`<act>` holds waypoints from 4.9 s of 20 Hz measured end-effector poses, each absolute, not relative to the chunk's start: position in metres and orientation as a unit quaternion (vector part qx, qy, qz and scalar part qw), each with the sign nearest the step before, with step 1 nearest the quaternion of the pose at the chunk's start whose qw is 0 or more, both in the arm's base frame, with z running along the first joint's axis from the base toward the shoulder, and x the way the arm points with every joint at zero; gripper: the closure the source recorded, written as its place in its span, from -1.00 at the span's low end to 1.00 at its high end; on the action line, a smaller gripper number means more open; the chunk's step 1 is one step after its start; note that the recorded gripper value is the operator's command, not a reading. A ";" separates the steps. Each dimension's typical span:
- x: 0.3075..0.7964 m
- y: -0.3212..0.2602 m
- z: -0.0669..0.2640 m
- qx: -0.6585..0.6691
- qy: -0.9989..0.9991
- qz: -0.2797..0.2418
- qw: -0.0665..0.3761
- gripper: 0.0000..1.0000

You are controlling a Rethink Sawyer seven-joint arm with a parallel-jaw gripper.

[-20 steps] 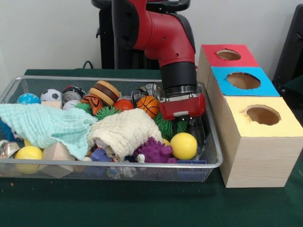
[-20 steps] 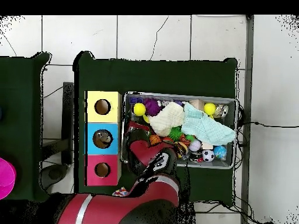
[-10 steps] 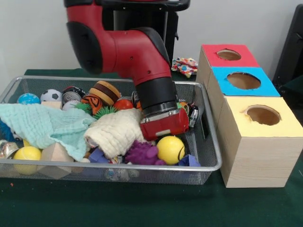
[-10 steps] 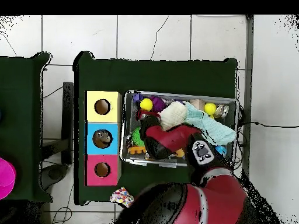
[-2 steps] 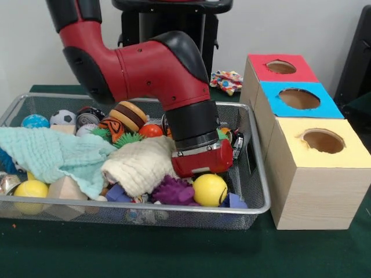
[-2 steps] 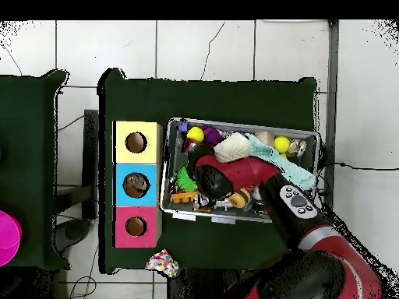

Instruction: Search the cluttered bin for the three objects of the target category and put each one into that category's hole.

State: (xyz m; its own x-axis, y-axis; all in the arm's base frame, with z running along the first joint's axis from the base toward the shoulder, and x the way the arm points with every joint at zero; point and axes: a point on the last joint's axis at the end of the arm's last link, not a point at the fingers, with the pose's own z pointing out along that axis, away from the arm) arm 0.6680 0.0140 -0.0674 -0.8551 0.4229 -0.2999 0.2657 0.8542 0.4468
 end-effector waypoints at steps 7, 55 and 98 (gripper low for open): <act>0.689 0.010 -0.062 0.122 0.963 0.204 0.123 1.00; 0.620 0.111 0.003 -0.104 0.945 -0.086 0.297 1.00; 0.594 0.069 -0.040 0.116 0.984 0.055 0.126 -1.00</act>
